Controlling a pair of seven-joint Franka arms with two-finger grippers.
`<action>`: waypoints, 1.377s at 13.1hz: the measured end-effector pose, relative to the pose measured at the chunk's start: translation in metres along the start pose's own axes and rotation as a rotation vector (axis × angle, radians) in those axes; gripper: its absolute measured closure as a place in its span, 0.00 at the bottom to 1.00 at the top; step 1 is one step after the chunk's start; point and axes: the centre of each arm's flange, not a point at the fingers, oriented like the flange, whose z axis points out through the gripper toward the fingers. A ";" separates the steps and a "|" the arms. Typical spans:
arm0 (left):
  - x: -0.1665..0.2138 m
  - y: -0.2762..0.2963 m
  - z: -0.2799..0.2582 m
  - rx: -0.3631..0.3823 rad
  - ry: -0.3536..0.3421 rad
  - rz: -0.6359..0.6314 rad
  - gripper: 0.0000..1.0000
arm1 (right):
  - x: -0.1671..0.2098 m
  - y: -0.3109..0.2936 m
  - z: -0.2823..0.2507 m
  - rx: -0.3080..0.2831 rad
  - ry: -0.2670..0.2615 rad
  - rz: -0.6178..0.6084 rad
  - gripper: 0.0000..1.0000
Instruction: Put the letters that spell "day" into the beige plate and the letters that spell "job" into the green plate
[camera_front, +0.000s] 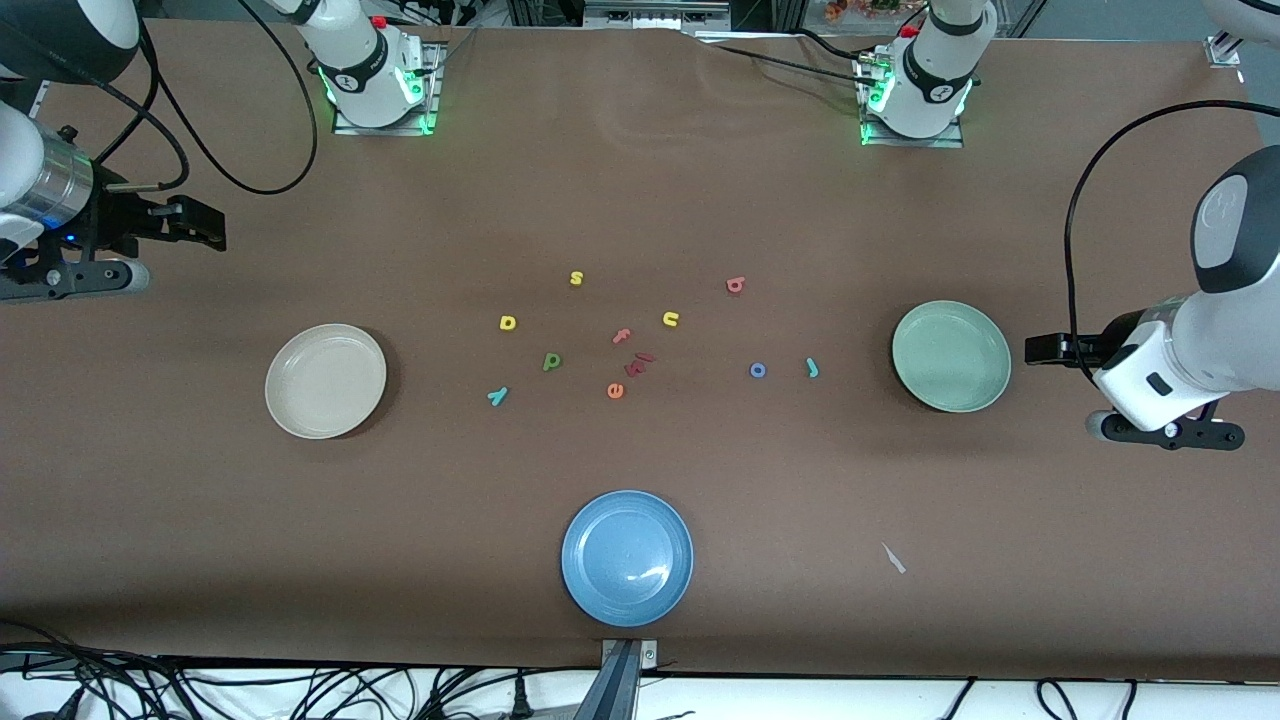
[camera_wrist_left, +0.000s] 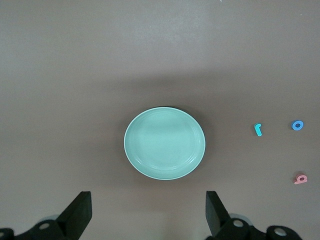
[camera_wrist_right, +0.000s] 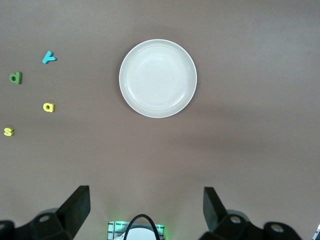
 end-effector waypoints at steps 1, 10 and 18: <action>0.000 0.000 0.000 0.000 0.000 0.000 0.00 | 0.000 0.000 0.000 0.000 -0.002 0.000 0.00; 0.000 0.000 0.000 0.000 0.000 0.000 0.00 | 0.000 0.002 0.002 0.001 -0.011 0.003 0.00; 0.000 -0.003 0.000 0.000 -0.001 -0.004 0.00 | 0.000 0.002 0.002 0.001 -0.013 0.003 0.00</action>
